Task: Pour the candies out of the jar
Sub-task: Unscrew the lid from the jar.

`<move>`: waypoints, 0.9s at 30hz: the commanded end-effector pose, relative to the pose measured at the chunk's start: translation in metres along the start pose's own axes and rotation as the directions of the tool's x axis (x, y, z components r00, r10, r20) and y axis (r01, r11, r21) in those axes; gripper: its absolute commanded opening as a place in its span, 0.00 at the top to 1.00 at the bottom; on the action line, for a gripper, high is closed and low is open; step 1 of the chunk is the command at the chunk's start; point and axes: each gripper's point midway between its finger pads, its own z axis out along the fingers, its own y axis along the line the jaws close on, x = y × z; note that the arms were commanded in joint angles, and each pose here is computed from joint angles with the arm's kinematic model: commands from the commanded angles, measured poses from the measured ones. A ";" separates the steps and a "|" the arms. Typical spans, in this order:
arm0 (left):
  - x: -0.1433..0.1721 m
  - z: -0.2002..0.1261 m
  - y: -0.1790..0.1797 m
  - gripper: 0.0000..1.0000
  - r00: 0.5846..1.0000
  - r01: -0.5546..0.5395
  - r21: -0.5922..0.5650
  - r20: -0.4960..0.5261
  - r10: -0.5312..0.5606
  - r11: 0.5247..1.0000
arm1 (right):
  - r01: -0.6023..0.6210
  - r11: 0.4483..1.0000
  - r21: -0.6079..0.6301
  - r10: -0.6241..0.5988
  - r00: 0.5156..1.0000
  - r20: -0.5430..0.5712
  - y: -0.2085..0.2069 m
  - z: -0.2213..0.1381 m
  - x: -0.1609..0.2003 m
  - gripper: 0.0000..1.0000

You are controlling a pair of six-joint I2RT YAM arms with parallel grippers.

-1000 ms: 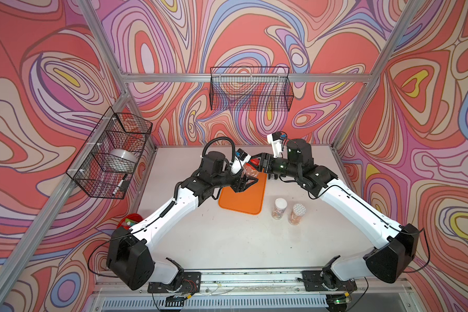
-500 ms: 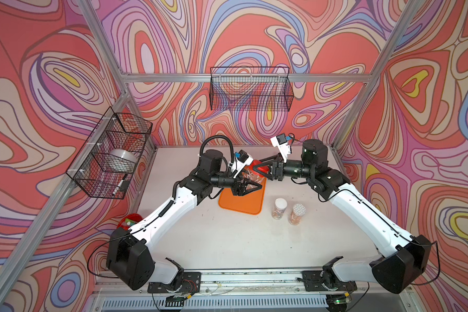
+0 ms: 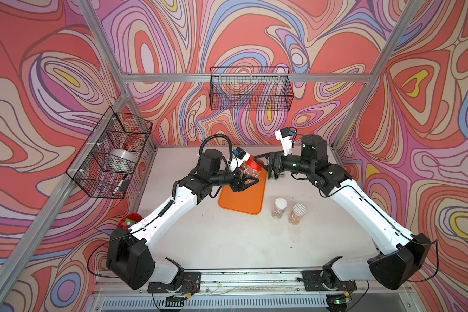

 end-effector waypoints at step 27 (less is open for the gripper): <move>-0.002 0.005 0.009 1.00 0.996 -0.088 -0.104 -0.023 0.086 0.991 | -0.151 0.985 0.083 0.153 0.988 -0.020 -0.004 0.034 0.028 0.10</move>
